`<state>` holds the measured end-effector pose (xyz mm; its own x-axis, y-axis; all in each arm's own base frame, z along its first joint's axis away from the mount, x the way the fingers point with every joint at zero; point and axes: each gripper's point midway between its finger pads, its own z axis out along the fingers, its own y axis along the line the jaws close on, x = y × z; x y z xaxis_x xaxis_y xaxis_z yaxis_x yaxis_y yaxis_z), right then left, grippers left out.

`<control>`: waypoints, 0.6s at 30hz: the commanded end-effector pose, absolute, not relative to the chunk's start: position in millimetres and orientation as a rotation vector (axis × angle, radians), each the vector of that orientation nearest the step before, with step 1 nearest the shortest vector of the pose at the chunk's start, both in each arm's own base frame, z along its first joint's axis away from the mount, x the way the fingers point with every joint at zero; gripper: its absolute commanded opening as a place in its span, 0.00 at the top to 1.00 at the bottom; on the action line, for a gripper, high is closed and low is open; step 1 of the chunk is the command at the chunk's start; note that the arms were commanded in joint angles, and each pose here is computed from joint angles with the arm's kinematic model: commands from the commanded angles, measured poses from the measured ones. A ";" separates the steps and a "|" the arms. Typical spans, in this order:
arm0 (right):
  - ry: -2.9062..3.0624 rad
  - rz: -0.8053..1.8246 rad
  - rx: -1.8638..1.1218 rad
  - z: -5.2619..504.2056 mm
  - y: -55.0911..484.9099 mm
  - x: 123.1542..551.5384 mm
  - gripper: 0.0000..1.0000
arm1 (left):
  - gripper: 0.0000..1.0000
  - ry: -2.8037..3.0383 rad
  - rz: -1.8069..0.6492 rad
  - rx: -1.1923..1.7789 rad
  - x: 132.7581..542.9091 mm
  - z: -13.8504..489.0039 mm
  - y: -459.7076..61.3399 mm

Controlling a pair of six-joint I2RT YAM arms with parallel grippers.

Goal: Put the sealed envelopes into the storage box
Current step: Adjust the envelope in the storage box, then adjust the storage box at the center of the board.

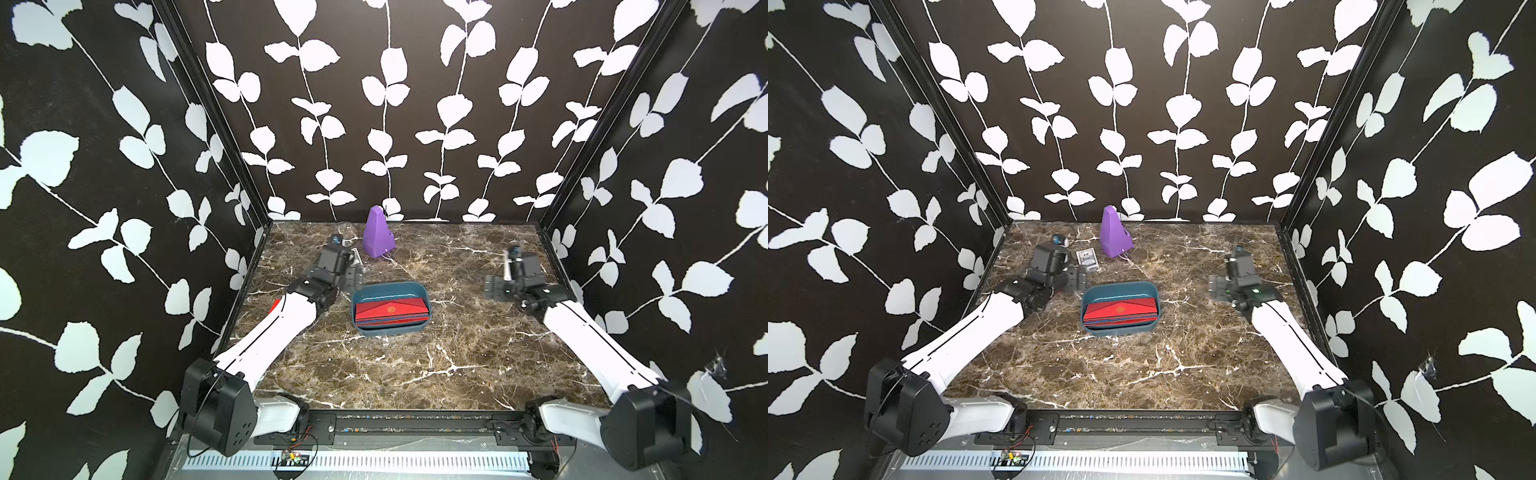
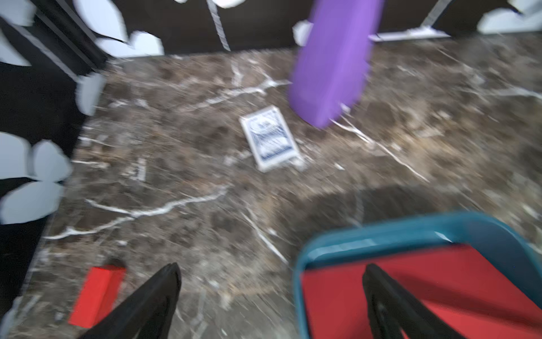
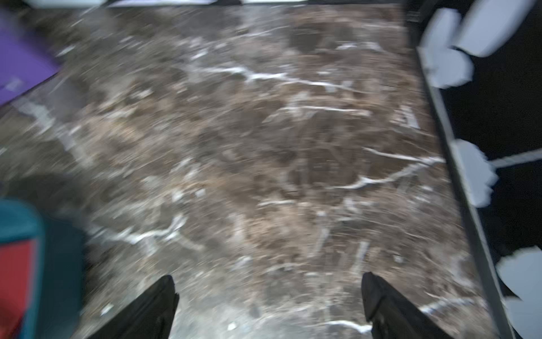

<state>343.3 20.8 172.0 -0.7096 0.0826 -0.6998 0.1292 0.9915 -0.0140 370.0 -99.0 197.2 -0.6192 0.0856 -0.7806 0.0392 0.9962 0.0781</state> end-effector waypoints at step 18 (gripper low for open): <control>2.492 0.173 0.091 133.7 64.4 343.9 0.01 | 0.26 2.348 -0.199 1.467 339.2 152.9 -248.6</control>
